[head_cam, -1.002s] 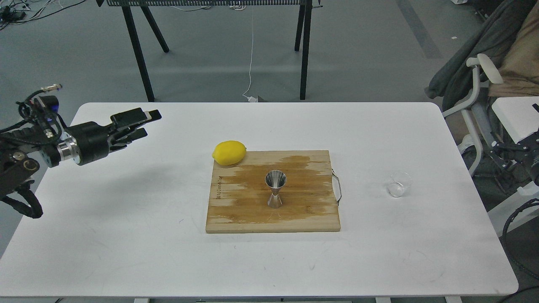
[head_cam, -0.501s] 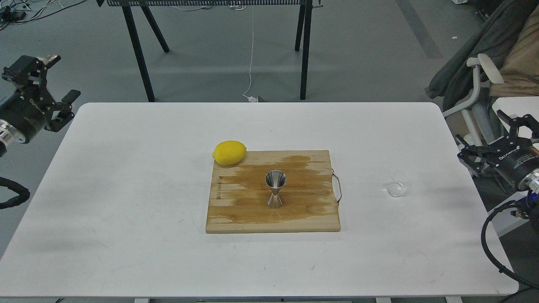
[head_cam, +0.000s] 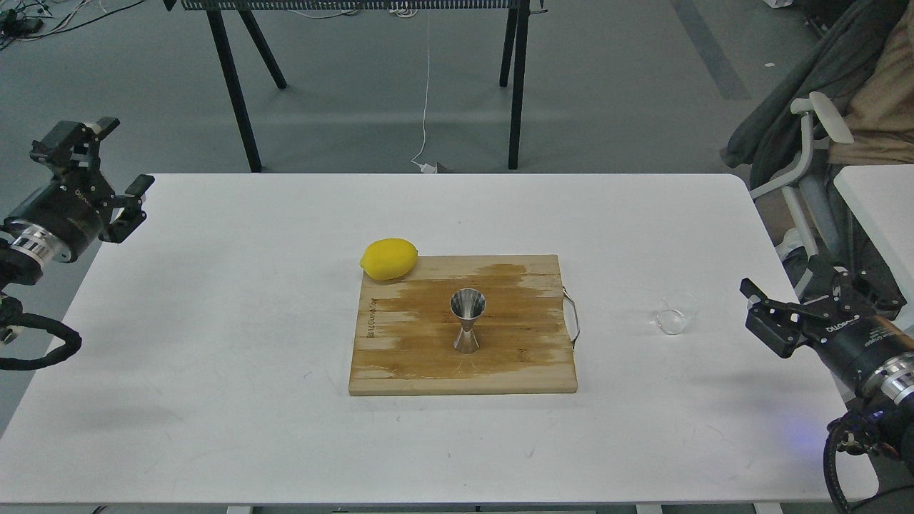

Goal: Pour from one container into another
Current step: 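Move the right gripper to the clear glass cup and grasp it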

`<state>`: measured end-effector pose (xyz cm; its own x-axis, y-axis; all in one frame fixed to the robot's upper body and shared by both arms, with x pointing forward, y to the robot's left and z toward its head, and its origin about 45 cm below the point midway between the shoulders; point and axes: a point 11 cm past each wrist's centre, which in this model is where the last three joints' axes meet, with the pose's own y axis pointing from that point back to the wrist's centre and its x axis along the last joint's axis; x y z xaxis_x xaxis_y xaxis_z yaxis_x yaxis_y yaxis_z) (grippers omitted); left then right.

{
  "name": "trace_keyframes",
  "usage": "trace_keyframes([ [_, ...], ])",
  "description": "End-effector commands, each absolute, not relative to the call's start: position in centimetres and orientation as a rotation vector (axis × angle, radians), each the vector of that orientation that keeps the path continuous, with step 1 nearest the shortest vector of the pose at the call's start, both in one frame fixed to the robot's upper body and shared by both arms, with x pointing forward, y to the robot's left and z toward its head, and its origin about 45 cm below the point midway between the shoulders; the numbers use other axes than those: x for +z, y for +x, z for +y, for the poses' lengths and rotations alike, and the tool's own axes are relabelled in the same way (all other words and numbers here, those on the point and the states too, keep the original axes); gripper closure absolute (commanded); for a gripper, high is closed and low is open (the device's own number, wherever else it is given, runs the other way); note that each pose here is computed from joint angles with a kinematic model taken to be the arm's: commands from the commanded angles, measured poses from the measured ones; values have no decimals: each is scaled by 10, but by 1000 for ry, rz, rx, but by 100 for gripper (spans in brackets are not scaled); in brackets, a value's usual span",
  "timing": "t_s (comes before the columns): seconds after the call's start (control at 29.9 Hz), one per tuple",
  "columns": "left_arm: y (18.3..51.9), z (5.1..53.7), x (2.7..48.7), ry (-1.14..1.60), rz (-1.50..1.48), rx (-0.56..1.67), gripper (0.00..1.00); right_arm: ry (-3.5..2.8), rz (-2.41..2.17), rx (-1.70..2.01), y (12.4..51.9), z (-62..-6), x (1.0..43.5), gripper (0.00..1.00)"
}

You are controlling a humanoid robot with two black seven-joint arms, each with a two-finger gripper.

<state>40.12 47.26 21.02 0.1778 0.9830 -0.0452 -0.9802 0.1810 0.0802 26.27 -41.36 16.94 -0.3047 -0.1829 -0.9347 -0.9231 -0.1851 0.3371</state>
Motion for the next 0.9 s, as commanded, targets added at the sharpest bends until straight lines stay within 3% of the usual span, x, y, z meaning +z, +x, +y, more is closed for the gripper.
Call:
trace_keyframes([
  [0.0,400,476,209,42,95,1399,3,-1175,1559,1636,259,-408,151,1],
  [0.87,397,472,199,52,114,1395,2,-1032,1872,1878,300,-350,97,1],
])
